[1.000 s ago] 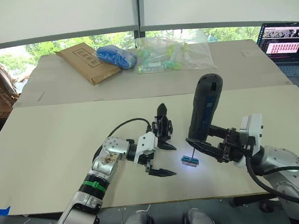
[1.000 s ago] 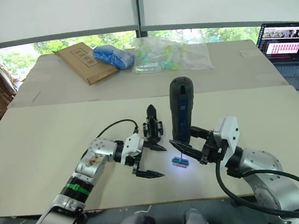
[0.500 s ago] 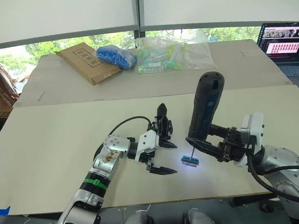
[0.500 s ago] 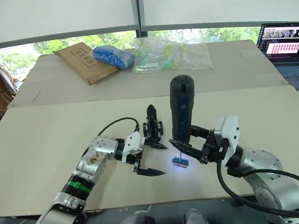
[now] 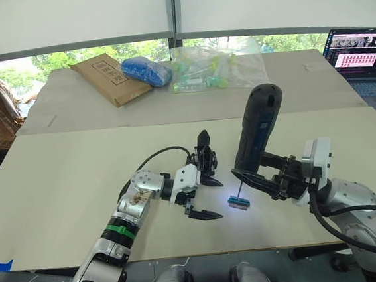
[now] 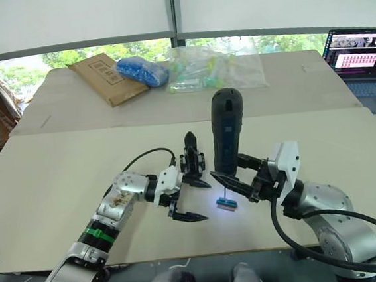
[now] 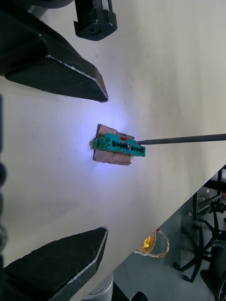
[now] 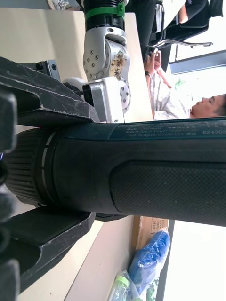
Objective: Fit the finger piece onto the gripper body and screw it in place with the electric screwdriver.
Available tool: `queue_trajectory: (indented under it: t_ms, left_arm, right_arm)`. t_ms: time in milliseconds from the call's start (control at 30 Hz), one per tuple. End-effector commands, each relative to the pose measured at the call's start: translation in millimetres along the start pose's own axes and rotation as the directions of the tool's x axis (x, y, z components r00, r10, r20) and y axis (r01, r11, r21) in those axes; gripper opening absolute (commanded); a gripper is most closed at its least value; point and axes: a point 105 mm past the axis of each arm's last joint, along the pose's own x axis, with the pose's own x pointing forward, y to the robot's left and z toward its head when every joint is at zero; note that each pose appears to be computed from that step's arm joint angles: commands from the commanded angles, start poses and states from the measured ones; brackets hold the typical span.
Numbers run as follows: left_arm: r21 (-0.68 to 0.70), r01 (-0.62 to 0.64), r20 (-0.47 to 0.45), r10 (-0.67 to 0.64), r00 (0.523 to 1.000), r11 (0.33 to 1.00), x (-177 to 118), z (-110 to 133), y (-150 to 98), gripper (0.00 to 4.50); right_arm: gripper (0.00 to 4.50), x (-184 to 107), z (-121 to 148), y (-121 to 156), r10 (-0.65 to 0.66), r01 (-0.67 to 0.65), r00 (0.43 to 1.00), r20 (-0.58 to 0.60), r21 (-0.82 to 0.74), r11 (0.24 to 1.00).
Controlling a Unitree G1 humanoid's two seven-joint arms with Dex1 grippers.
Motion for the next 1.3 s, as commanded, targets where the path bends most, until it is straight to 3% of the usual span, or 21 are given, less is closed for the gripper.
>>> queue_trajectory:
  t_ms: [33,1300]
  left_arm:
    - [0.043,-0.001,0.02,0.0,1.0,0.999,1,9,3,4.5]
    - [0.056,-0.016,0.02,0.015,1.0,0.998,1,9,6,4.5]
  right_arm:
    - [1.93,1,17,2,0.014,-0.011,0.999,0.051,-0.053,0.999]
    - [1.93,0,10,6,0.022,-0.021,0.999,0.025,-0.034,0.999]
